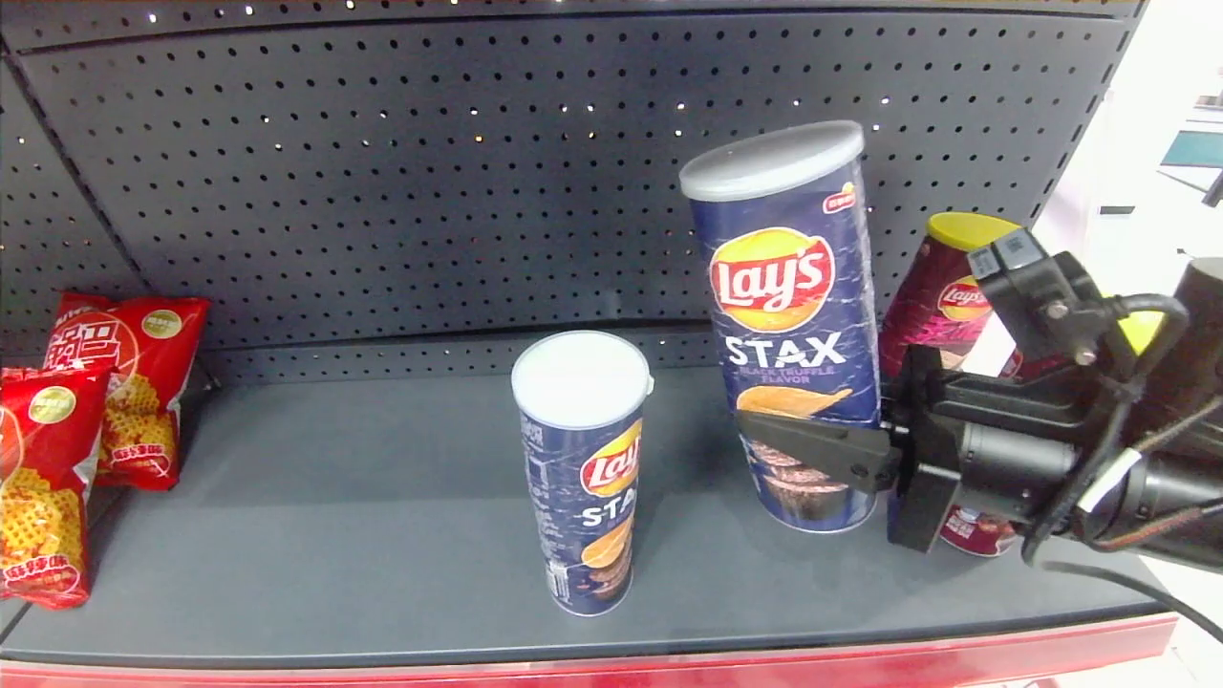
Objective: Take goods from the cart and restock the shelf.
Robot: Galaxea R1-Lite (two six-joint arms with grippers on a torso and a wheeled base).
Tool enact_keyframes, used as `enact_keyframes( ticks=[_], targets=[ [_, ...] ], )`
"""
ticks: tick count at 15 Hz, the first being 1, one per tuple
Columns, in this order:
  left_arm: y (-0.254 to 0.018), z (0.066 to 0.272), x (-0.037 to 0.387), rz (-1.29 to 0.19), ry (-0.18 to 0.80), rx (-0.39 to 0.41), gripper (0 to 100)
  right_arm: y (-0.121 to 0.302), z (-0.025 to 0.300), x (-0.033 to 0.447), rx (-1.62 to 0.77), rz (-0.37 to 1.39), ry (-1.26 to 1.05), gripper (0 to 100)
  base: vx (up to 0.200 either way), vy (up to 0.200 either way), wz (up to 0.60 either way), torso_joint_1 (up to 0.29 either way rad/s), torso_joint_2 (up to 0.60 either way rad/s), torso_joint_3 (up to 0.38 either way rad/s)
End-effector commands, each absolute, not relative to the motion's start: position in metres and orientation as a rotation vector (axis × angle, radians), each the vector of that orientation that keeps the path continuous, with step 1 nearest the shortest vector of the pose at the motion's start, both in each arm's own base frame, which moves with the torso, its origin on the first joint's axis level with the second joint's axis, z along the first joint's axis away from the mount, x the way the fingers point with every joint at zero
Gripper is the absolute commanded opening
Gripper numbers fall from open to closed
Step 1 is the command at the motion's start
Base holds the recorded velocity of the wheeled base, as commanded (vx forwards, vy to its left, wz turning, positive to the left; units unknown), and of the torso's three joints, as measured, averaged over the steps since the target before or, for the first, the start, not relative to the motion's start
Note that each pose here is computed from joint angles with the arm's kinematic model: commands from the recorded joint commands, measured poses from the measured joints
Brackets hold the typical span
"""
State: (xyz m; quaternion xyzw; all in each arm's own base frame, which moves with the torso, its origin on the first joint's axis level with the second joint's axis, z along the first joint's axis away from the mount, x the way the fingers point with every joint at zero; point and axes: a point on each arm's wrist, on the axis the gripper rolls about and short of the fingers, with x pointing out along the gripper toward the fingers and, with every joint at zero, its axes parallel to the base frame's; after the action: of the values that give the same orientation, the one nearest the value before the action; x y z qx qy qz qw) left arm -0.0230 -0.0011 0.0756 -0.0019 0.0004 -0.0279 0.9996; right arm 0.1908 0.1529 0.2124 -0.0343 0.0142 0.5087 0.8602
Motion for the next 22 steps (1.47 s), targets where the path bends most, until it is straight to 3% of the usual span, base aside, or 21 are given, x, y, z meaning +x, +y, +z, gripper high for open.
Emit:
enact_keyframes(
  ticks=[1,9,22],
  targets=[
    [-0.001,0.076,-0.023,-0.055,0.002,-0.005,100,0.163,0.203,0.208,-0.063,1.005,0.079,0,0.000,0.000,0.00,0.000,0.00,0.000],
    [-0.001,0.076,-0.023,-0.055,0.002,-0.005,100,0.185,0.204,0.255,-0.048,0.835,0.082,0,0.000,0.000,0.00,0.000,0.00,0.000],
    [-0.001,0.076,-0.023,-0.055,0.000,-0.005,100,0.246,0.172,0.301,-0.051,0.994,0.186,0,0.000,0.000,0.00,0.000,0.00,0.000]
  ],
)
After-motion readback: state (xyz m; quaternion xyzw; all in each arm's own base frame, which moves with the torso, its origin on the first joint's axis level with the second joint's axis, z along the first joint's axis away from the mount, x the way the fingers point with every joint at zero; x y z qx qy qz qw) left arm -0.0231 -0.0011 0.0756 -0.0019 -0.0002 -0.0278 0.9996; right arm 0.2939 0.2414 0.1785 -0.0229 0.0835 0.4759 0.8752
